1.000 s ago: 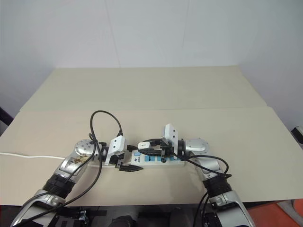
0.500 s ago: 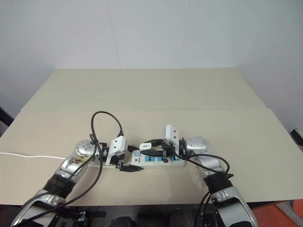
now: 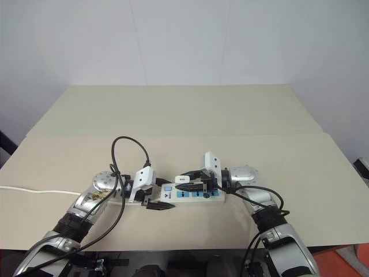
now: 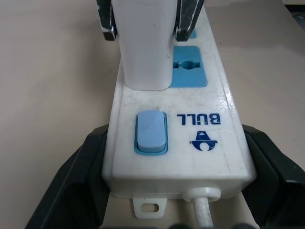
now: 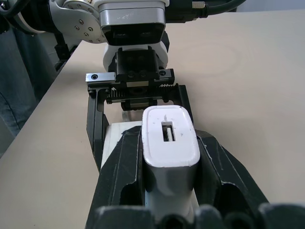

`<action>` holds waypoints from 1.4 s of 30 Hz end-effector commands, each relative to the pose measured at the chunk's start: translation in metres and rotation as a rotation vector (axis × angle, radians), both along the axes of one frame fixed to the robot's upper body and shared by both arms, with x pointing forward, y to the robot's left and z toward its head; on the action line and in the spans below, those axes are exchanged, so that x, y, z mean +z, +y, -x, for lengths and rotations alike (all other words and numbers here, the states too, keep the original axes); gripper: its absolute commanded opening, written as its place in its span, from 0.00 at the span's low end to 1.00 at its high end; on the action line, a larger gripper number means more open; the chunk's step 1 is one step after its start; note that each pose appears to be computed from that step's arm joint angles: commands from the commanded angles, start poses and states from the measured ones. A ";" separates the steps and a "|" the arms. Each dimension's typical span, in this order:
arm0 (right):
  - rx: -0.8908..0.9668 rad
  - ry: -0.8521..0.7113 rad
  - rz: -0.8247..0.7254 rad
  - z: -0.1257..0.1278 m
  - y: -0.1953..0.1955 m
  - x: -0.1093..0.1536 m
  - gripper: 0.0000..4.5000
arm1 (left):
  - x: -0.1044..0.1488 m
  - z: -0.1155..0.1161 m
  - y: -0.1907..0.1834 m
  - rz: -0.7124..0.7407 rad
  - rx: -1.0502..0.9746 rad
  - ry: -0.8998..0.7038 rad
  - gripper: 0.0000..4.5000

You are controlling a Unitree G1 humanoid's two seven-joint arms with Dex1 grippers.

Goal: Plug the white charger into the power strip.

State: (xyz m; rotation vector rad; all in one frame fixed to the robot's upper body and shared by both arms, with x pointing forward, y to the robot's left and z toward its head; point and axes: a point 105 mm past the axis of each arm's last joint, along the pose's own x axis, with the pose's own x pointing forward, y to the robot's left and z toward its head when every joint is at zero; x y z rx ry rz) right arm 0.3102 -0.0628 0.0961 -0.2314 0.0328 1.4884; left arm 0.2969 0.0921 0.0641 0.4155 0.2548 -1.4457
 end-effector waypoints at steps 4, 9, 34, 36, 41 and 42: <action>-0.150 0.106 0.155 -0.008 -0.036 -0.035 0.25 | -0.010 -0.004 0.031 -0.075 0.071 0.042 0.73; -0.085 0.062 0.092 -0.011 -0.002 -0.015 0.25 | -0.009 -0.006 0.031 -0.075 0.070 0.038 0.73; -0.013 0.022 0.061 0.002 0.003 0.001 0.99 | -0.009 -0.010 0.030 -0.074 0.074 0.028 0.73; -0.021 0.000 0.054 -0.001 -0.001 0.010 0.99 | -0.009 -0.010 0.029 -0.073 0.074 0.027 0.73; -0.026 -0.058 0.043 0.000 -0.028 0.046 0.99 | -0.008 -0.013 0.027 -0.069 0.078 0.020 0.73; -0.030 -0.072 0.045 0.002 -0.038 0.056 0.99 | -0.008 -0.014 0.027 -0.068 0.078 0.016 0.73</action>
